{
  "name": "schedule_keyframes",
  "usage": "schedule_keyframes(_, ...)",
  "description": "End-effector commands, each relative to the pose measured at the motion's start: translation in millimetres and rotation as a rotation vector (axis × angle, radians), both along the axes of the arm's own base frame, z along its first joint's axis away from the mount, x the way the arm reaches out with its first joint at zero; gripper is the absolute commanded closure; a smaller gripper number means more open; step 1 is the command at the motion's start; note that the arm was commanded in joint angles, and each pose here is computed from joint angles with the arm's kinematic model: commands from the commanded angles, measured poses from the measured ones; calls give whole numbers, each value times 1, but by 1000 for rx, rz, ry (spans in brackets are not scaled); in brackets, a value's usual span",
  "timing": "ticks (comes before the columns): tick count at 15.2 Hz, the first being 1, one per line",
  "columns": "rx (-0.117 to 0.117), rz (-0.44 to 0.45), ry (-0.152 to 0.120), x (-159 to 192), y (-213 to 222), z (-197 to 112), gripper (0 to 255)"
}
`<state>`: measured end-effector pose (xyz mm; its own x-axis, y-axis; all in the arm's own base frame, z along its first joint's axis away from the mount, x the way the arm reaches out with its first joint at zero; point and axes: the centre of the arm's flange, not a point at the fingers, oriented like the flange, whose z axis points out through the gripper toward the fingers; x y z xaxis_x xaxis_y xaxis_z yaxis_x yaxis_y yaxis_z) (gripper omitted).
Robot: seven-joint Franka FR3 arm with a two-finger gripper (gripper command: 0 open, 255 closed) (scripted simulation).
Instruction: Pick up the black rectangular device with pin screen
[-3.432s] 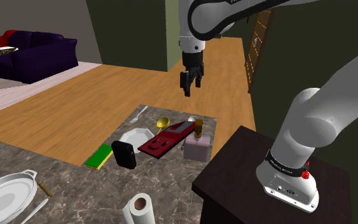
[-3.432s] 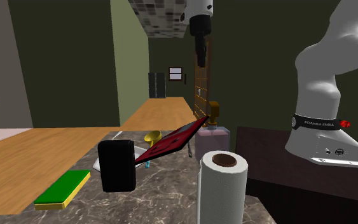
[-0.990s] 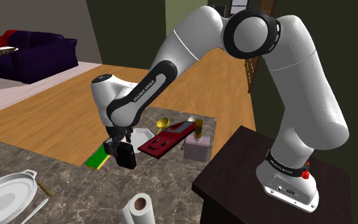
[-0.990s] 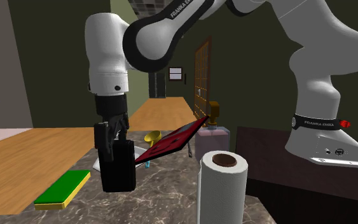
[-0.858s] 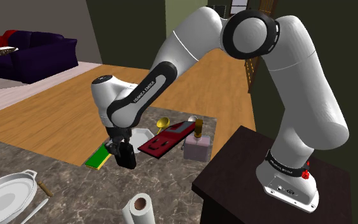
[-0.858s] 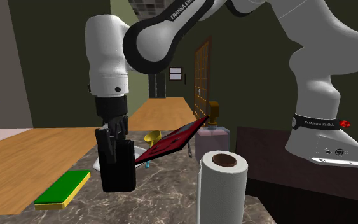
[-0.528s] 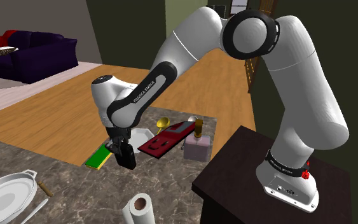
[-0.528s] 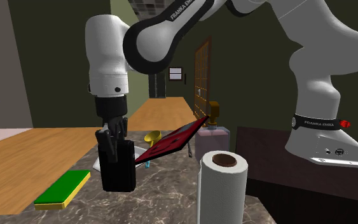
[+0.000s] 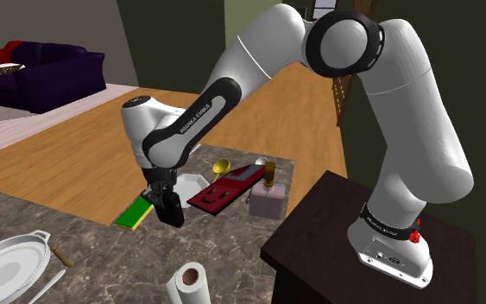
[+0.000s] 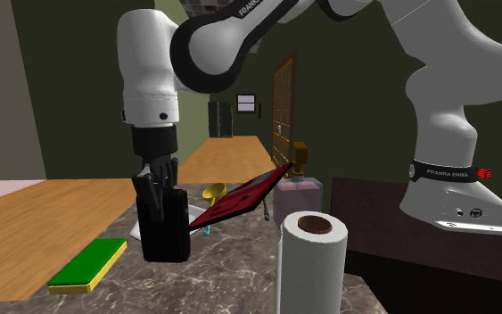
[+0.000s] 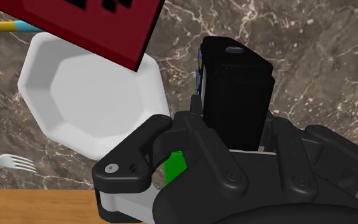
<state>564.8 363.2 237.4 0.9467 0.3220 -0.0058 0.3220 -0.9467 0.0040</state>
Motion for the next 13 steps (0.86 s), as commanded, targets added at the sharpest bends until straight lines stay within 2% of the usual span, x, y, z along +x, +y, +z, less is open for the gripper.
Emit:
schedule_keyframes(1, 0, 0, 0, 0, 0, 10, 255)
schedule_keyframes(11, 0, 0, 0, 0, 0, 63, 255)
schedule_keyframes(13, 0, 0, 0, 0, 0, 64, 255)
